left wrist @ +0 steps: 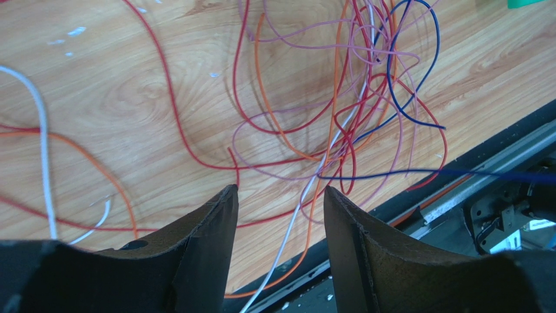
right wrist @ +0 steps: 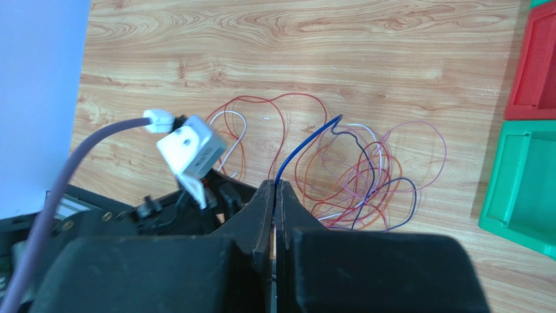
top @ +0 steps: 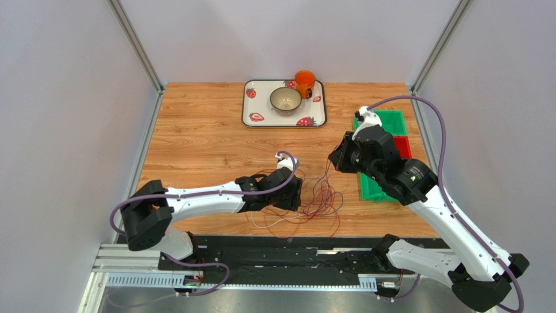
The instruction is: Untangle the cables
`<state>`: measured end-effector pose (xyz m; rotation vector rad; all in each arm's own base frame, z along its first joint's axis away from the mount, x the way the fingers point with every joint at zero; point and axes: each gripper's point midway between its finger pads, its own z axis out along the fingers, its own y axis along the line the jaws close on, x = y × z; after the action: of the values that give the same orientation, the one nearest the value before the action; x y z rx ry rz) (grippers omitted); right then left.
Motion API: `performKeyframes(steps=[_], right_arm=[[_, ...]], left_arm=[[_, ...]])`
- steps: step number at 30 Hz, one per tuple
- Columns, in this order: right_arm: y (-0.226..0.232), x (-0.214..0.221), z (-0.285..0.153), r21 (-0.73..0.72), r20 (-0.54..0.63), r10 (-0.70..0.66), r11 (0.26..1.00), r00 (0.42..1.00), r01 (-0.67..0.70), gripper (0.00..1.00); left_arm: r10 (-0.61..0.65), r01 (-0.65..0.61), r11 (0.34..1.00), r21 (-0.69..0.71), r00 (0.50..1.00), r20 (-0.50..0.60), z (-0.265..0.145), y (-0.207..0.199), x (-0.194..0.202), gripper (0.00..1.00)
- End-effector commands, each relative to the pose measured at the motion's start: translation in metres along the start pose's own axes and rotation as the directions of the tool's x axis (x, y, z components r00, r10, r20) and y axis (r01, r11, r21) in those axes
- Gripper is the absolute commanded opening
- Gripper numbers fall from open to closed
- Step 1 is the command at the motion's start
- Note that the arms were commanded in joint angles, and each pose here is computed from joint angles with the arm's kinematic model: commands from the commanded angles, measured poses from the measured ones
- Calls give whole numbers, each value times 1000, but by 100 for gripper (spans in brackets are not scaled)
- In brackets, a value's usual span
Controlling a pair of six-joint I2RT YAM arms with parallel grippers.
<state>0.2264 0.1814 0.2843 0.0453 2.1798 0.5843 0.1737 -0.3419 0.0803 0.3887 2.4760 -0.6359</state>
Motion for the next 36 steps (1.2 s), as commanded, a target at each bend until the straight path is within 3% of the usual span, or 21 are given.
performKeyframes(steps=[1,5,10,13,17,22,26,28,30,31,36], right_arm=[[2,-16,-3,7,35,-17,1000,999,17,0],[3,-16,2,11,32,-24,1000,999,24,0],[5,-16,6,10,22,-22,1000,1000,22,0],[6,-17,8,10,22,-21,1000,1000,20,0],[9,-19,11,9,15,-27,1000,1000,27,0],[11,-20,12,4,13,-32,999,999,32,0],[13,-20,13,0,11,-35,999,999,35,0],[13,-20,12,0,11,-35,999,999,35,0],[13,-21,12,-3,13,-35,999,999,35,0],[13,-21,11,-2,13,-34,999,999,34,0],[18,-29,8,-11,25,-28,1000,999,28,0]], left_arm=[[33,-24,997,-67,989,143,-36,15,-19,60],[102,-95,994,-59,985,140,-45,25,-11,60],[225,-236,970,63,963,146,-43,-3,-1,62],[283,-289,956,49,954,98,-28,-9,5,60],[353,-363,928,82,929,114,-17,-25,13,60],[365,-374,923,89,925,104,-4,-29,21,61],[374,-382,919,93,923,91,8,-32,25,55],[380,-387,918,88,920,94,11,-35,22,49],[385,-391,918,67,919,87,15,-34,21,22],[382,-387,921,47,920,83,17,-32,19,0],[344,-338,939,-63,928,140,-8,-17,-5,0]])
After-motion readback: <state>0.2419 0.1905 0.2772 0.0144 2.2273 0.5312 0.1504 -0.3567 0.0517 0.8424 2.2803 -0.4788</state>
